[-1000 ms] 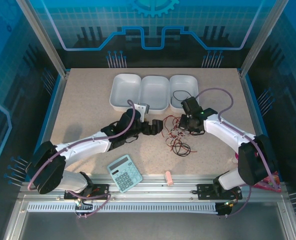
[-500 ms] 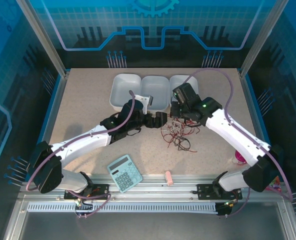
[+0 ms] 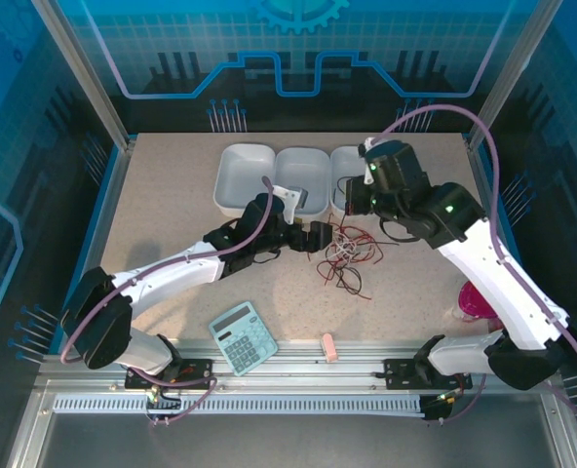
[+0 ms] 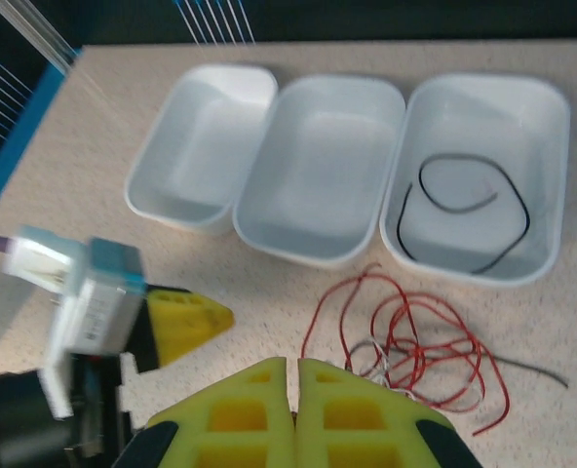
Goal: Untangle the cables
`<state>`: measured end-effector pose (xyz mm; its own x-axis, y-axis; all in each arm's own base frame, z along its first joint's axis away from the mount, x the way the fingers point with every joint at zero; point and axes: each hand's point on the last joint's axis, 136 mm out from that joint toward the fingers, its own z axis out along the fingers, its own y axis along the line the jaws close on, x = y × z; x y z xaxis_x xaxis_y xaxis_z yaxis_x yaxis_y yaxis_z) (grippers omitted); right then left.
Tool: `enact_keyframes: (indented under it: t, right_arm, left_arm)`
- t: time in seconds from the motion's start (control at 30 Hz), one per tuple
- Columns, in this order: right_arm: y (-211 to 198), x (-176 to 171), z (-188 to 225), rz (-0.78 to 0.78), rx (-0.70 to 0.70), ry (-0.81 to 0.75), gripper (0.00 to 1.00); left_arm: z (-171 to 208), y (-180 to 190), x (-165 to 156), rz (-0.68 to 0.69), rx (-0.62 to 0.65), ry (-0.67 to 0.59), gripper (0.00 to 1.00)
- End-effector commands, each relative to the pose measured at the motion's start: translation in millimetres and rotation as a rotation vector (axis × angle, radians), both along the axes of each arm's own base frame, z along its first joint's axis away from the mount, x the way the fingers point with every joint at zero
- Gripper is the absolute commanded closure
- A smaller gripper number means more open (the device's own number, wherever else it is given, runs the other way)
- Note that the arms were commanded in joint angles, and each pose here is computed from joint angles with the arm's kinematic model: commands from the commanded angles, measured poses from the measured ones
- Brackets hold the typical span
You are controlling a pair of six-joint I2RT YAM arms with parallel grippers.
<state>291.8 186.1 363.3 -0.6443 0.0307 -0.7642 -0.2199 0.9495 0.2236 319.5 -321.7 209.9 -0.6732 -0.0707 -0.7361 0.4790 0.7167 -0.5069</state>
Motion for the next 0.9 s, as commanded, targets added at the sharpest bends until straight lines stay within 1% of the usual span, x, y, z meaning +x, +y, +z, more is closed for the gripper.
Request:
enact_keyframes:
  t: [0.0,0.17,0.4,0.63,0.87]
  right_arm:
    - [-0.2,-3.4,38.1,0.048,-0.017,-0.089,1.0]
    - [3.6,0.7,73.9,0.068,0.004,-0.17,1.0]
    - [11.0,-0.9,123.0,0.124,0.055,-0.281,1.0]
    - [11.7,-4.9,157.2,0.148,0.095,-0.373,1.0]
    - [3.2,-14.0,189.3,0.144,0.135,-0.471,1.0]
  left_arm:
    - [6.8,-10.3,-3.1,-0.055,-0.044,-0.05,0.01]
    - [4.6,-12.4,-5.1,-0.077,-0.047,-0.065,0.01]
    - [-5.3,-14.7,-2.2,-0.068,-0.067,-0.063,0.01]
    - [-19.8,-19.3,-0.4,-0.076,-0.075,-0.04,0.01]
    - [-26.3,-7.5,1.3,-0.033,-0.086,-0.029,0.01]
